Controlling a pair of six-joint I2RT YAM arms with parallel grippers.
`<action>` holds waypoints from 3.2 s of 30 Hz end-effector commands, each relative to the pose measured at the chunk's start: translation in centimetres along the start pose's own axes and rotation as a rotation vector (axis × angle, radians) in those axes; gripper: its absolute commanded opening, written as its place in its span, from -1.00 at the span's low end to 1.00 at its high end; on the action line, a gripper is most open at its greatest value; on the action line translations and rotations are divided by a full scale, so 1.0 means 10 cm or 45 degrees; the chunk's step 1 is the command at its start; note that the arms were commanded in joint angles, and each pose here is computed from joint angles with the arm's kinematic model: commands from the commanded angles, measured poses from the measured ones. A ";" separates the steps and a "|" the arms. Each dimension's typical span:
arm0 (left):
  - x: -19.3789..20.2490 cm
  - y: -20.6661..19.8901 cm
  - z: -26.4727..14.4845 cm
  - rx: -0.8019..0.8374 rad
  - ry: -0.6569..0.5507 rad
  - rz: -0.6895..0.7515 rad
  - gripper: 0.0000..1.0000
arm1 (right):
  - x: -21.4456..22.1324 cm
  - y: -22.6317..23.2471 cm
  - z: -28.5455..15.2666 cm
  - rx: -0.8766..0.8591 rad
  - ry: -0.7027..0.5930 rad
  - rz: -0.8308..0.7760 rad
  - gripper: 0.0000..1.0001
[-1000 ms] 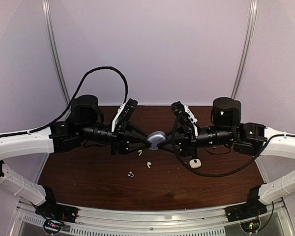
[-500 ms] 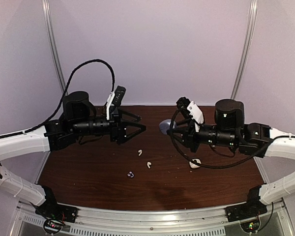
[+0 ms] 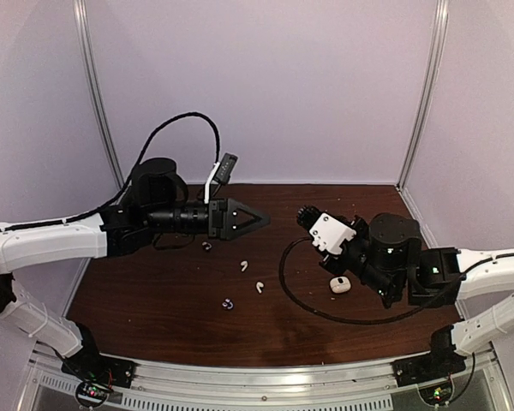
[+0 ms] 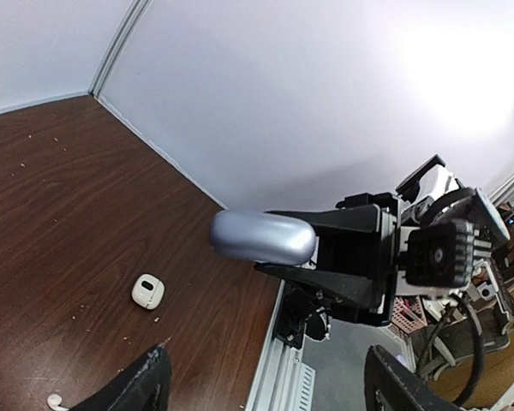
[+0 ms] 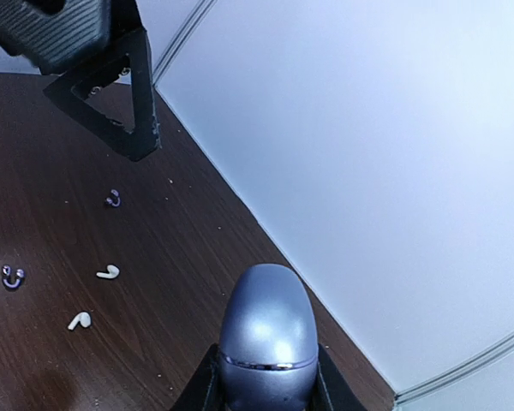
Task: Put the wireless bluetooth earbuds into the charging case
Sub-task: Pass from the right arm to the left
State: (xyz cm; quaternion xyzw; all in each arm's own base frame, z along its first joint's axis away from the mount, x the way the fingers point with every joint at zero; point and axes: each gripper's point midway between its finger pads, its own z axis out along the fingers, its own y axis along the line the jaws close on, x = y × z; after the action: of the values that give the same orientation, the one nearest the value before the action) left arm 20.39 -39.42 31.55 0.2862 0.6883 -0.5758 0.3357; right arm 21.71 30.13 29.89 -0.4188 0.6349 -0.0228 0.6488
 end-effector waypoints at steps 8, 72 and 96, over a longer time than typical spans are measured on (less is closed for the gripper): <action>-0.14 -0.23 0.23 0.224 0.079 -0.201 0.34 | -0.04 -0.02 -0.14 0.364 0.070 -0.440 -1.00; 0.25 -0.10 0.64 0.242 0.394 -0.337 -0.17 | 0.13 0.51 -0.08 0.465 0.184 -0.932 -0.89; 0.37 -0.11 0.70 0.282 0.479 -0.395 -0.08 | 0.22 0.61 -0.02 0.462 0.212 -1.008 -0.68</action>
State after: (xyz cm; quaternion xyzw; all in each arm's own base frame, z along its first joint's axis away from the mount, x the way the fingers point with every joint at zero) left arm 18.91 -45.90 26.76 0.2892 0.7347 -0.6090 0.0750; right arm 19.15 32.33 25.72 -0.4921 0.4723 -0.4114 0.6047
